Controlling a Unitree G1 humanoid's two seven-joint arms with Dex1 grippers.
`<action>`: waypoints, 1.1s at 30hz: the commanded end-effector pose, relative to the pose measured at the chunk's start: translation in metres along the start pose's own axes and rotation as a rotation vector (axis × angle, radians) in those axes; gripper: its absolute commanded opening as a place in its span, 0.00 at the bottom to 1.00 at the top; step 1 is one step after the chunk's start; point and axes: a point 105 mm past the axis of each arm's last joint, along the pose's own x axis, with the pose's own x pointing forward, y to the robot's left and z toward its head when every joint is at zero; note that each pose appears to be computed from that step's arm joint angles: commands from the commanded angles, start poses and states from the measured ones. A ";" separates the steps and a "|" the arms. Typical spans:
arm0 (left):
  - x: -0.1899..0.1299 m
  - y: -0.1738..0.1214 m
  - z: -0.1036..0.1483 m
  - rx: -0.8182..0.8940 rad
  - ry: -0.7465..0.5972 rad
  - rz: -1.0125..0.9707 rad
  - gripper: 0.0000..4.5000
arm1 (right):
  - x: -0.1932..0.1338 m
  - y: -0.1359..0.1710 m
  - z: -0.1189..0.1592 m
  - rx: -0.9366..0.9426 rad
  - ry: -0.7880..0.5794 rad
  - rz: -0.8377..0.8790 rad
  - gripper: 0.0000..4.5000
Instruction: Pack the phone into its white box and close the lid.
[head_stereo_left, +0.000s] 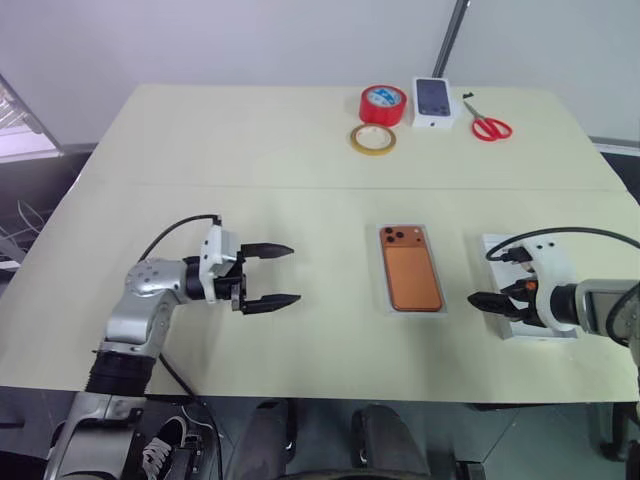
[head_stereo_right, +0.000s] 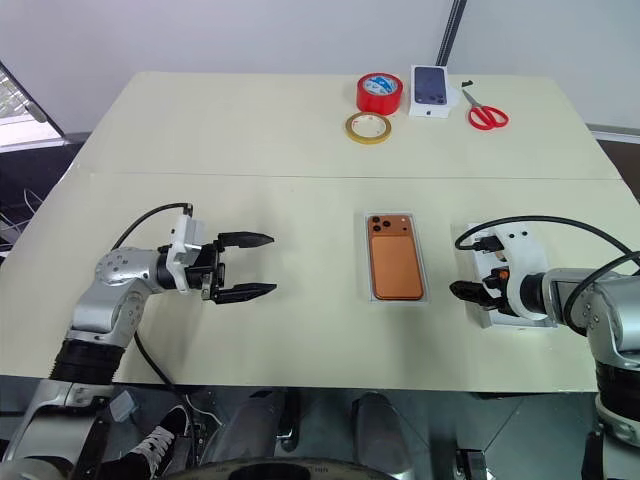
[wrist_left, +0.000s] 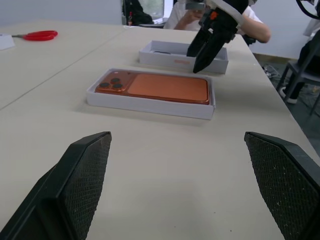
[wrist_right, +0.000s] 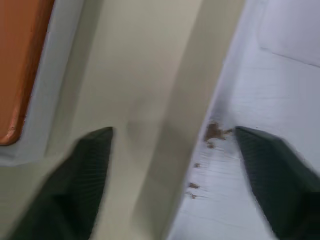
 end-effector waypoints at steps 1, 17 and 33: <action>0.003 -0.006 0.006 0.018 -0.024 -0.007 1.00 | -0.002 -0.002 0.003 -0.023 -0.004 -0.027 0.38; 0.006 0.000 0.007 0.017 -0.011 0.037 1.00 | 0.009 -0.002 0.024 0.102 -0.145 -0.016 0.01; 0.017 0.017 0.014 0.015 -0.068 0.138 1.00 | -0.018 0.091 0.137 0.399 -0.731 0.612 0.01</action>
